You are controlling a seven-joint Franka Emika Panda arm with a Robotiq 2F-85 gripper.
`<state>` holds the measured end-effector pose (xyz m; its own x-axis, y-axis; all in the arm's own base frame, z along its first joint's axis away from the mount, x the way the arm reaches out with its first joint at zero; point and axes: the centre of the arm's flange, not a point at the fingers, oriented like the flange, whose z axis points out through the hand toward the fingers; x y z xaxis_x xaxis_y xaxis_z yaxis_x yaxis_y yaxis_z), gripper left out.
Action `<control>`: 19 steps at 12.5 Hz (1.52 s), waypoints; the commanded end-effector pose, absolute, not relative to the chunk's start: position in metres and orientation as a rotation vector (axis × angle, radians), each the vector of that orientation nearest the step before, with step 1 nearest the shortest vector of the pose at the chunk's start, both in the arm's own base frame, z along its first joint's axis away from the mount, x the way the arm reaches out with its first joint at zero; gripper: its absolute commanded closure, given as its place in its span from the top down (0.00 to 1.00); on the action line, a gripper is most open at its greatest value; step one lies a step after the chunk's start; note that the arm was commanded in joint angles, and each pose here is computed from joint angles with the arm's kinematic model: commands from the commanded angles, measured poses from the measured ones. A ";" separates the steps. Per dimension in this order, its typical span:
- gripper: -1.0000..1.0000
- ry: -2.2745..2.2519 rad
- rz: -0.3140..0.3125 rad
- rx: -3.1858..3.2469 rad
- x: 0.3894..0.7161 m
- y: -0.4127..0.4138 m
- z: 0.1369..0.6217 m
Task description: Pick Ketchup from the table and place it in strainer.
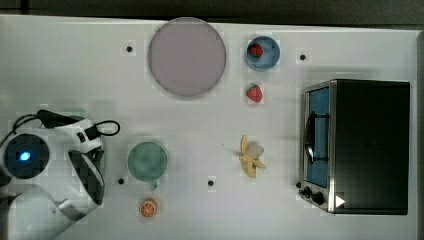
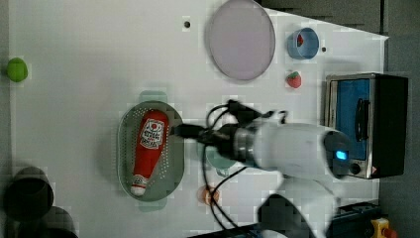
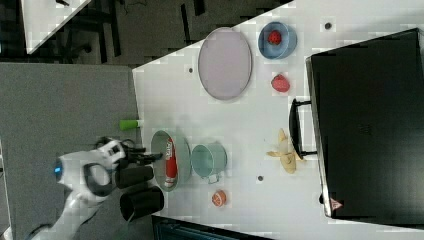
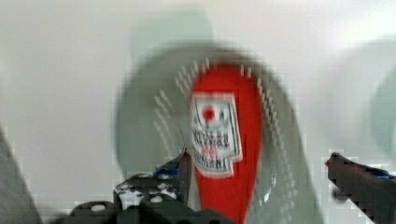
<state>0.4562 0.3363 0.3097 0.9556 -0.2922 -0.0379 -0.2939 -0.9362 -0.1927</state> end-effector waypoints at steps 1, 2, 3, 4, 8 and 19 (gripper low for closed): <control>1.00 0.699 -0.212 -2.864 0.494 0.284 0.417; 1.00 0.795 -0.200 -2.878 0.497 0.257 0.439; 1.00 0.894 -0.179 -2.879 0.498 0.231 0.463; 1.00 0.989 -0.149 -2.864 0.497 0.205 0.488; 1.00 1.258 -0.025 -2.787 0.485 0.104 0.573; 1.00 1.342 -0.045 -2.826 0.487 0.005 0.595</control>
